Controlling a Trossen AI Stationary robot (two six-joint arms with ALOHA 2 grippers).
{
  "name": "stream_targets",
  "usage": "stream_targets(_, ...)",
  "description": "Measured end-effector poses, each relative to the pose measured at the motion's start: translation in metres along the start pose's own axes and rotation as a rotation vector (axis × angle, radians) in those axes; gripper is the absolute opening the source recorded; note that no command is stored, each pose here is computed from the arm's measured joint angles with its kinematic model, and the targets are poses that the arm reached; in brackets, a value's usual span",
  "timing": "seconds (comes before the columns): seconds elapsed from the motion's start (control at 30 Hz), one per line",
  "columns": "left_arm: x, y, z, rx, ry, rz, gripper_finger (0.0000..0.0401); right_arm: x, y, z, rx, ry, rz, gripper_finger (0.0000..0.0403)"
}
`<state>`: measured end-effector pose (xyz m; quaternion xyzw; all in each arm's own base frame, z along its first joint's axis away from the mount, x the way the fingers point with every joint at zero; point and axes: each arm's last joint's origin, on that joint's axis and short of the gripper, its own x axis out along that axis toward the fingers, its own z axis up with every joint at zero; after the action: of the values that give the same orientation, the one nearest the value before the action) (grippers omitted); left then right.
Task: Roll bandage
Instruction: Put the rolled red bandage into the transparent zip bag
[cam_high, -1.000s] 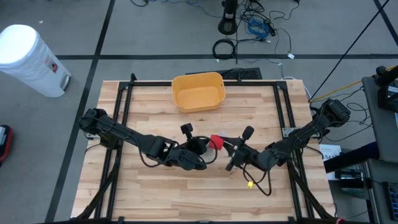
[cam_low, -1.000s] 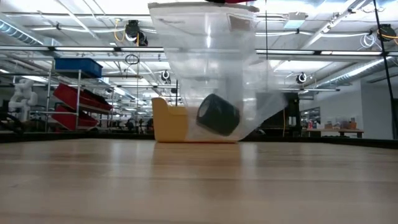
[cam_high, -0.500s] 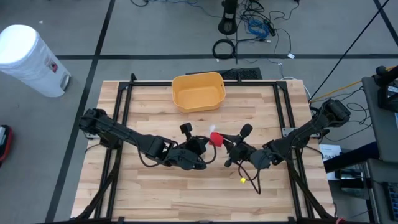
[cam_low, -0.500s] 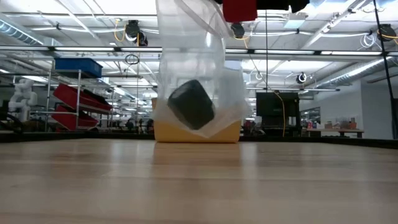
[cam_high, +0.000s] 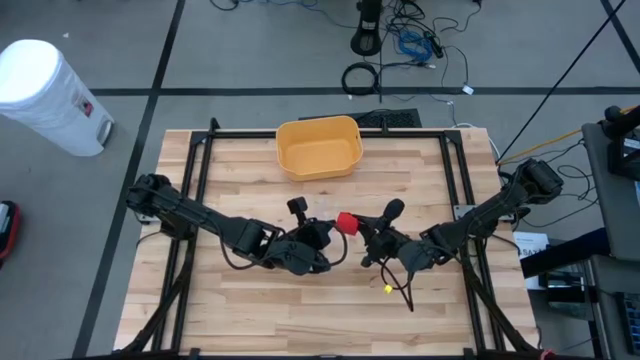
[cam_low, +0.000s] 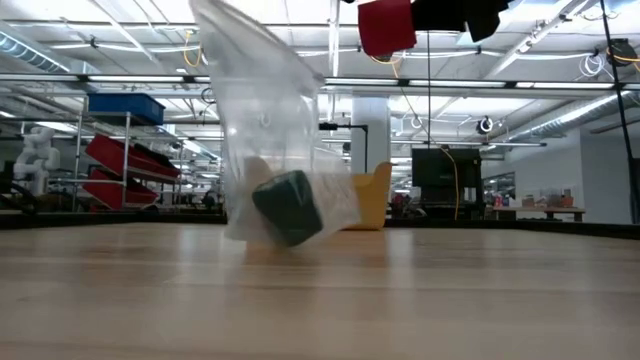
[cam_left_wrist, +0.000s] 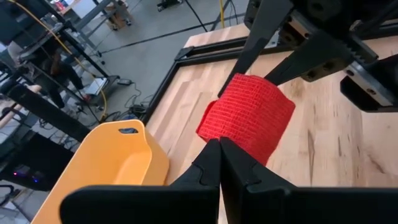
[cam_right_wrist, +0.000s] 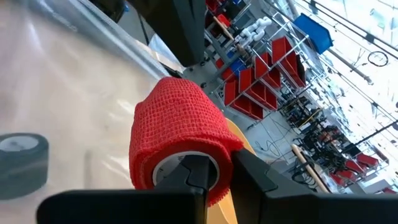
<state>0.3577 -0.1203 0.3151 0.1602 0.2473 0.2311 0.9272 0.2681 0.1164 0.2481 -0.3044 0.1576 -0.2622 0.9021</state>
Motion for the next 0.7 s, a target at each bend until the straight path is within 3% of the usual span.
stream_targets(0.27,-0.002,-0.001,-0.004,0.032,0.029,0.004,0.0,-0.001,0.001,-0.001,-0.021,0.002,0.004,0.0034)
stream_targets(0.33,-0.008,0.001,-0.013,0.022,0.093,0.032,0.0,-0.002,0.002,-0.001,-0.035,0.006,0.009,0.0034)
stream_targets(0.57,-0.032,0.015,-0.052,-0.238,0.456,0.019,0.0,-0.013,0.008,-0.001,-0.1,0.004,0.017,0.0034)
stream_targets(0.7,-0.045,-0.001,-0.088,-0.201,0.578,0.033,0.0,-0.02,0.01,0.001,-0.147,-0.001,0.001,0.0034)
